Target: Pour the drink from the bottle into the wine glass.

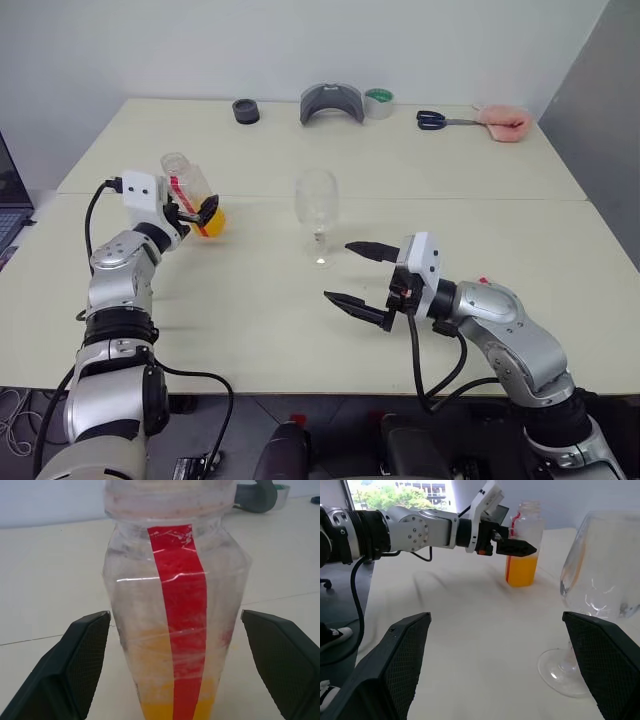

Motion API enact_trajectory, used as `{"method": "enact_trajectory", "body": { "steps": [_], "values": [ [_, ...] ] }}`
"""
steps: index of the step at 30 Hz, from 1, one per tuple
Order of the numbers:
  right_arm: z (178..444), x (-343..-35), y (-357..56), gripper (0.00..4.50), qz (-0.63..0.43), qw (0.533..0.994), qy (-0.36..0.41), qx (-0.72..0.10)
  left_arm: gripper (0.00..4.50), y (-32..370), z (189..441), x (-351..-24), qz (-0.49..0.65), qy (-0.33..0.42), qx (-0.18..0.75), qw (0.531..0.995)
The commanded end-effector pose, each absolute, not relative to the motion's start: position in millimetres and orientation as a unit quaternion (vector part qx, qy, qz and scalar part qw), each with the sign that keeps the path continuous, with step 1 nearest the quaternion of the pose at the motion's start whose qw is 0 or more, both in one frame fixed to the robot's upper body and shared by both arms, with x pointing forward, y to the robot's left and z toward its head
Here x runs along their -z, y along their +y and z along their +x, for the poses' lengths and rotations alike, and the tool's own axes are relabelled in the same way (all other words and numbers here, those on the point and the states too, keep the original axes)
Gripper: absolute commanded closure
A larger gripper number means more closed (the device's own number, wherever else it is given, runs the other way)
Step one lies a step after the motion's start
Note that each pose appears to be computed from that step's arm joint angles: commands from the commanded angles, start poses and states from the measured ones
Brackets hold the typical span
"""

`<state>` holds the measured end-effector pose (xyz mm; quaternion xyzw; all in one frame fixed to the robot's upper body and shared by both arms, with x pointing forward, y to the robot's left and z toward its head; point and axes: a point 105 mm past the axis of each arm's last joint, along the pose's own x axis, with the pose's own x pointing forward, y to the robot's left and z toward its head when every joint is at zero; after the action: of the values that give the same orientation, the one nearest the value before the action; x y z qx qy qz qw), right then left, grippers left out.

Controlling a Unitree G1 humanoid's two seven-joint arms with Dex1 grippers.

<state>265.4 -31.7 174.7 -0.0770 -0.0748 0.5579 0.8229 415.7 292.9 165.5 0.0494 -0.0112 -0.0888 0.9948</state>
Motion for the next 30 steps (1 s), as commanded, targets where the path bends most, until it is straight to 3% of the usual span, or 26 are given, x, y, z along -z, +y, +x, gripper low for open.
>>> {"method": "enact_trajectory", "body": {
  "steps": [1,2,5,11,13,20,30],
  "values": [
    [263,-192,-29,0.01,-0.078,0.817,-0.117,-0.560,0.00,295,418,-183,0.065,-0.034,0.092,0.993],
    [263,-193,-29,0.01,-0.078,0.816,-0.118,-0.560,0.00,295,419,-183,0.063,-0.033,0.092,0.993],
    [263,-193,-28,0.00,-0.080,0.815,-0.121,-0.561,0.57,295,420,-182,0.054,-0.032,0.093,0.994],
    [264,-194,-28,0.00,-0.081,0.816,-0.125,-0.559,2.38,294,422,-183,0.044,-0.033,0.096,0.994],
    [264,-194,-27,0.00,-0.081,0.816,-0.125,-0.558,2.75,294,422,-183,0.043,-0.033,0.096,0.994],
    [267,-199,-32,0.00,-0.080,0.826,-0.133,-0.542,2.78,273,424,-205,0.088,-0.066,0.122,0.986],
    [276,-226,-53,0.00,-0.092,0.860,-0.190,-0.464,2.78,185,415,-277,0.327,-0.204,0.209,0.899]
  ]
}}
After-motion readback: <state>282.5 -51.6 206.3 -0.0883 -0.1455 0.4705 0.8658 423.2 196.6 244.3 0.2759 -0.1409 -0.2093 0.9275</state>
